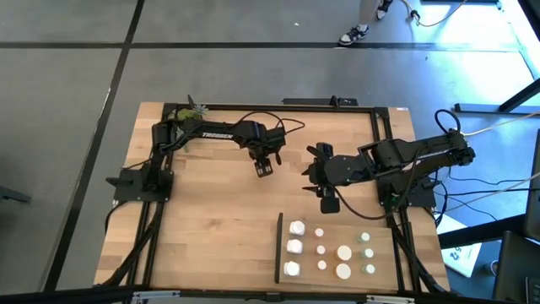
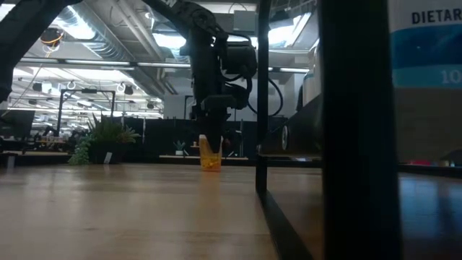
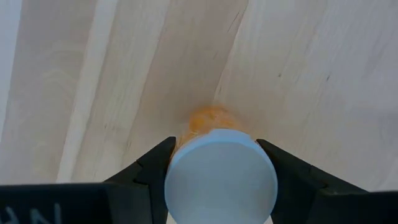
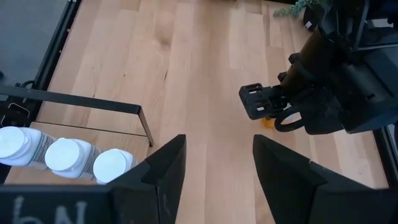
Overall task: Pick and place medicine bottles onto shelf by color
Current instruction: Put the orange pill bottle on the shelf
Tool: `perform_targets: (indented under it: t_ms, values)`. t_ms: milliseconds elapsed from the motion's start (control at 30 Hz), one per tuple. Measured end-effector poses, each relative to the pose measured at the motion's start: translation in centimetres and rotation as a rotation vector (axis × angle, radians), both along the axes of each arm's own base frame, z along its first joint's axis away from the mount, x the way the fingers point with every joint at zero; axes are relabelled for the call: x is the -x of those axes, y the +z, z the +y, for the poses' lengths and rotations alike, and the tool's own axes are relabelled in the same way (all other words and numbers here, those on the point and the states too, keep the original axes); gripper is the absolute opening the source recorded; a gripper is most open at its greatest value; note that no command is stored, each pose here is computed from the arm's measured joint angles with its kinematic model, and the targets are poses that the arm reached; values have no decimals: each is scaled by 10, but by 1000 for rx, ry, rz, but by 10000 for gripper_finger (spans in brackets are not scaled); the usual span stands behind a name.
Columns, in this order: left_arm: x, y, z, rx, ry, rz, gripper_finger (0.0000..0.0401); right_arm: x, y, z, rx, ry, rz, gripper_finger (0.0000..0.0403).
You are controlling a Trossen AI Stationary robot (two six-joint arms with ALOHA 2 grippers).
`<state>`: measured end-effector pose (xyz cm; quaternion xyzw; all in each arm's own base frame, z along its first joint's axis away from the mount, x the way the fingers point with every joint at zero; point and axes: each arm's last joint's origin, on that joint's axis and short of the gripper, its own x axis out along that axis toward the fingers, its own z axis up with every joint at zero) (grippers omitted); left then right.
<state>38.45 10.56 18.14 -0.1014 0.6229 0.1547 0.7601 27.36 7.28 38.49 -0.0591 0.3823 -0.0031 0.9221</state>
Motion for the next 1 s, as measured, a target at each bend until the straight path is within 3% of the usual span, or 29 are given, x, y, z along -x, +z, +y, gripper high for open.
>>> perform_targets:
  t_ms: [267, 633, 800, 1000]
  values:
    - [1, 0, 1, 0, 1, 7, 215, 0, 0, 0, 0, -1, 0, 188]
    - [5, 5, 1, -37, -30, 29, 337, 0, 0, 0, -2, -4, 1, 188]
    - [14, 33, -4, -53, -27, -16, 356, 0, 0, 0, 0, -1, -1, 188]
    - [42, 90, -15, -135, -7, -92, 352, -1, 0, 0, -1, -1, -3, 188]
